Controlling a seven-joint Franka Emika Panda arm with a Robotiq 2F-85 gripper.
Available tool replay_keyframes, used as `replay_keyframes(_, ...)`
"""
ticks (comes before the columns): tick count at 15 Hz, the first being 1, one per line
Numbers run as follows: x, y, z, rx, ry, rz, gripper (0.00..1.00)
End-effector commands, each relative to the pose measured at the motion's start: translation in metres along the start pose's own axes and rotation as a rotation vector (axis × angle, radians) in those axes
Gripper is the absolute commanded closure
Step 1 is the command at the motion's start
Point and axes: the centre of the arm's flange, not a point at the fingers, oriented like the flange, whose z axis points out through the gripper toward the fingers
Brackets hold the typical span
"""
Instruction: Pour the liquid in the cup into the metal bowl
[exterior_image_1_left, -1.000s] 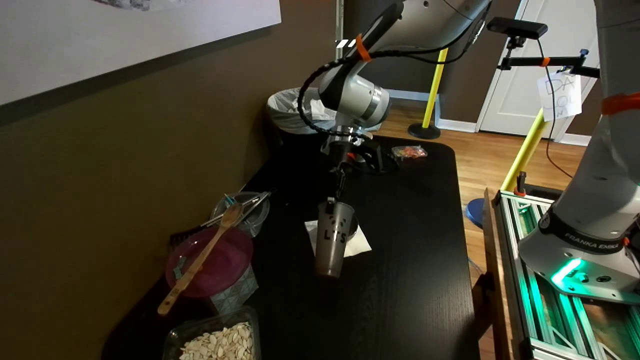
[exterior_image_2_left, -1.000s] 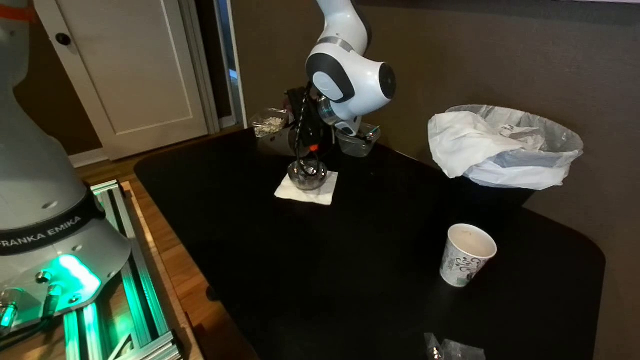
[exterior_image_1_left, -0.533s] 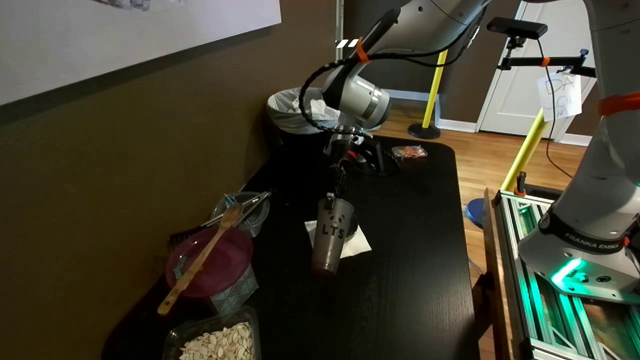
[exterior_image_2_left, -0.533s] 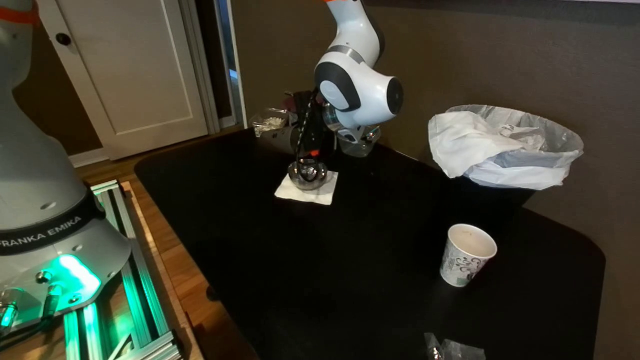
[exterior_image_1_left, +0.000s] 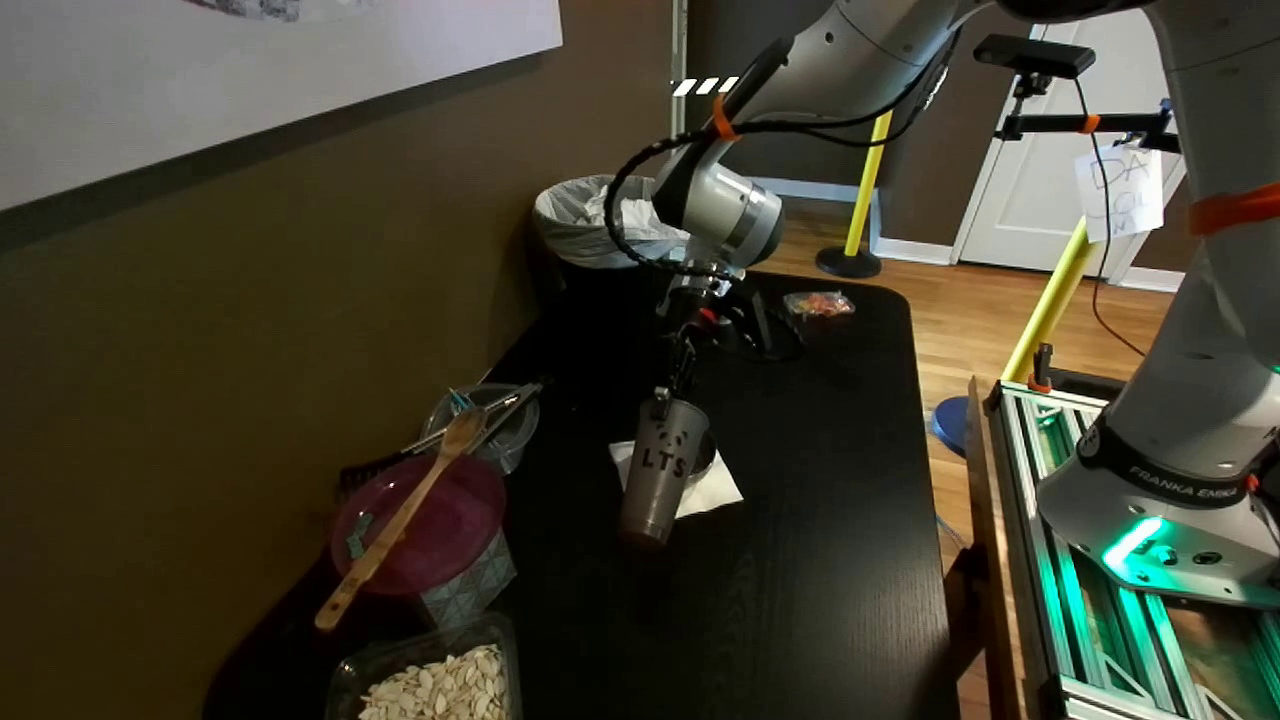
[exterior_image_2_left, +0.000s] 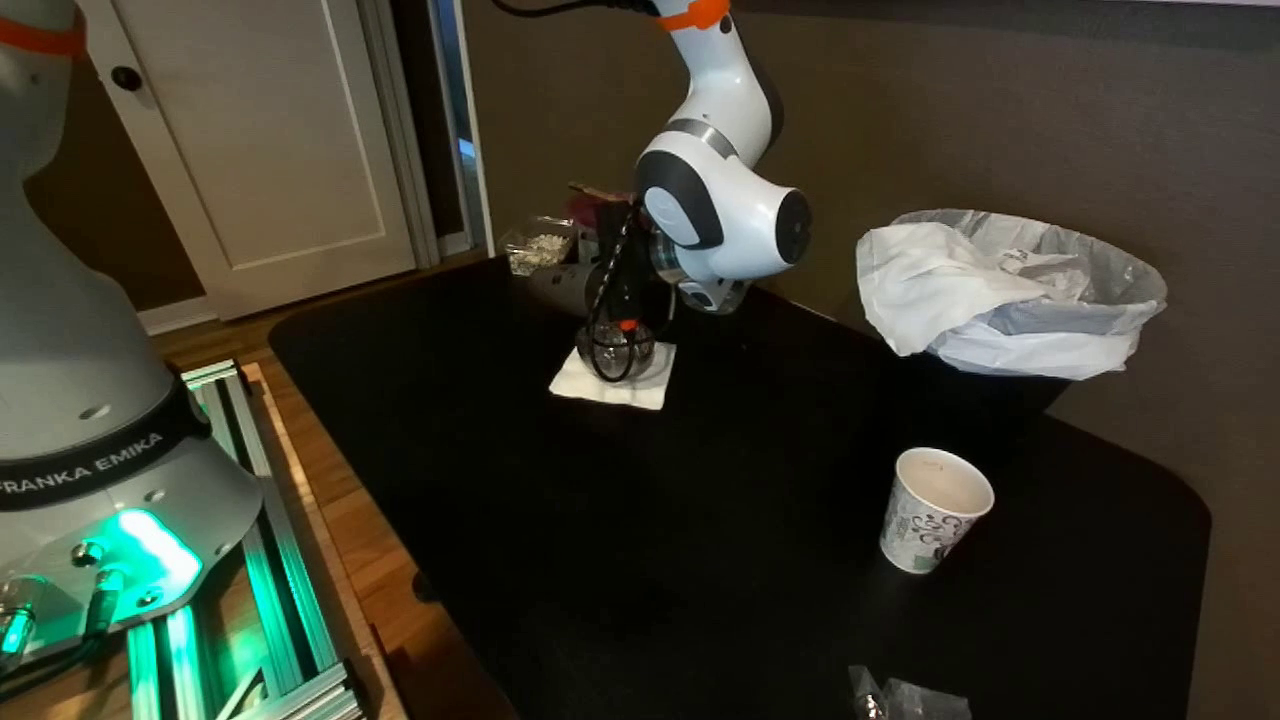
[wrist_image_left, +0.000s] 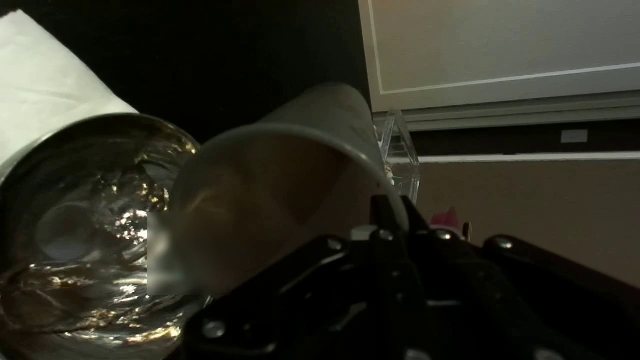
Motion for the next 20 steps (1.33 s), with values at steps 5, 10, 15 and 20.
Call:
replay_keyframes(5,0.0048,0.0042,0.0004,0.077,0.022,0.011,0.99)
replay_keyframes(10,0.0061,0.0041,0.0013,0.099,0.029,0.016,0.99)
replay_keyframes(15,0.0062,0.0069,-0.0019,0.125,0.032,0.029,0.99)
replay_keyframes(20,0.0063,0.0112,-0.0051,0.172,0.048,0.045,0.99)
